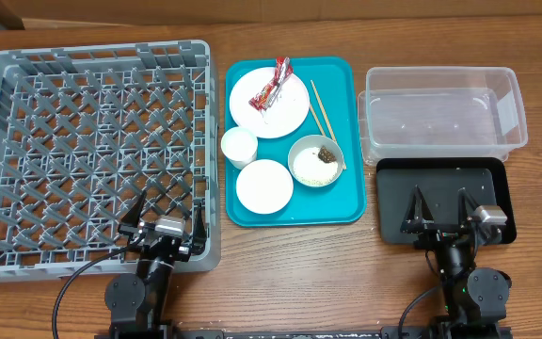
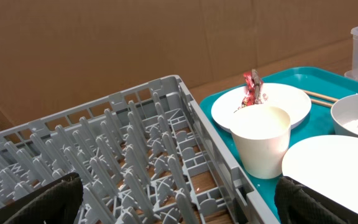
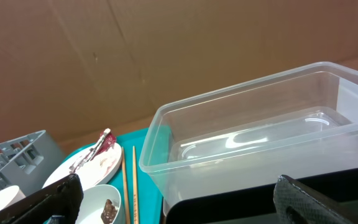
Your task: Sort waste into correct bins and load items into the dishwasher
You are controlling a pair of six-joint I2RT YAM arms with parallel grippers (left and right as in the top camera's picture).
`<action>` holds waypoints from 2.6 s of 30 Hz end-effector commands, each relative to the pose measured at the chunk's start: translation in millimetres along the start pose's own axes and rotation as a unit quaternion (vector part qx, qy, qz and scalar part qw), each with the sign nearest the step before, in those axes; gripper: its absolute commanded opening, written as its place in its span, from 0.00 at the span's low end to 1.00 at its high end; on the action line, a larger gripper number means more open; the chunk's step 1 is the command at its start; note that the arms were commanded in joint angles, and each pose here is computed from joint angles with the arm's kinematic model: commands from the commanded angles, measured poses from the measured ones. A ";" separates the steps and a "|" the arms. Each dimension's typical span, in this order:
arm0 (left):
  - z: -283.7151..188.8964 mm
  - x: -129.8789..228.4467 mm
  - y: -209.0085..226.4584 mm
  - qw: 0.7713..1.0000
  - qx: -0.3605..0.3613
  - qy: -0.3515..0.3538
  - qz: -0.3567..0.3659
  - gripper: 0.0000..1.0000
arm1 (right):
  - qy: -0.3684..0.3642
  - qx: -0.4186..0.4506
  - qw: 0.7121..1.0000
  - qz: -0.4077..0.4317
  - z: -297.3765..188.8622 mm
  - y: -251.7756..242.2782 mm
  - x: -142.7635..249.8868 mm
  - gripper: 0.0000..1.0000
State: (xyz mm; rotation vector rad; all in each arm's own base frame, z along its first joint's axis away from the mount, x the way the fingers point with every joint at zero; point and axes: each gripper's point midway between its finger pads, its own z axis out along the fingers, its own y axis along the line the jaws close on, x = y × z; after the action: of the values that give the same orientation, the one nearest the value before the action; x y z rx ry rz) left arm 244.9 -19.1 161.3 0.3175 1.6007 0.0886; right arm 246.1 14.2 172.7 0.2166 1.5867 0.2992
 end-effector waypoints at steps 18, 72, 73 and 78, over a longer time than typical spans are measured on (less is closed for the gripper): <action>-0.2 0.8 1.0 1.000 -0.003 -0.001 0.001 1.00 | -0.028 -0.111 0.992 -0.060 -7.3 42.8 -20.5 1.00; -0.2 0.8 1.0 1.000 -0.003 -0.001 0.001 1.00 | 0.468 -0.181 0.864 0.035 260.5 254.2 51.3 1.00; -0.2 0.8 1.0 1.000 -0.003 -0.001 0.001 1.00 | 0.469 -0.143 0.870 0.055 268.5 245.4 60.2 1.00; -0.2 0.8 1.0 1.000 -0.003 -0.001 0.001 1.00 | 0.444 0.016 0.890 0.098 294.4 216.5 107.7 0.95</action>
State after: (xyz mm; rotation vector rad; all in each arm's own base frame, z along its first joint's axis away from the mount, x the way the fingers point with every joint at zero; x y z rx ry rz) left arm 244.9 -19.1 161.1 0.3175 1.6011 0.0886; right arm 511.6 274.3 141.3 0.0176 2.5238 0.7035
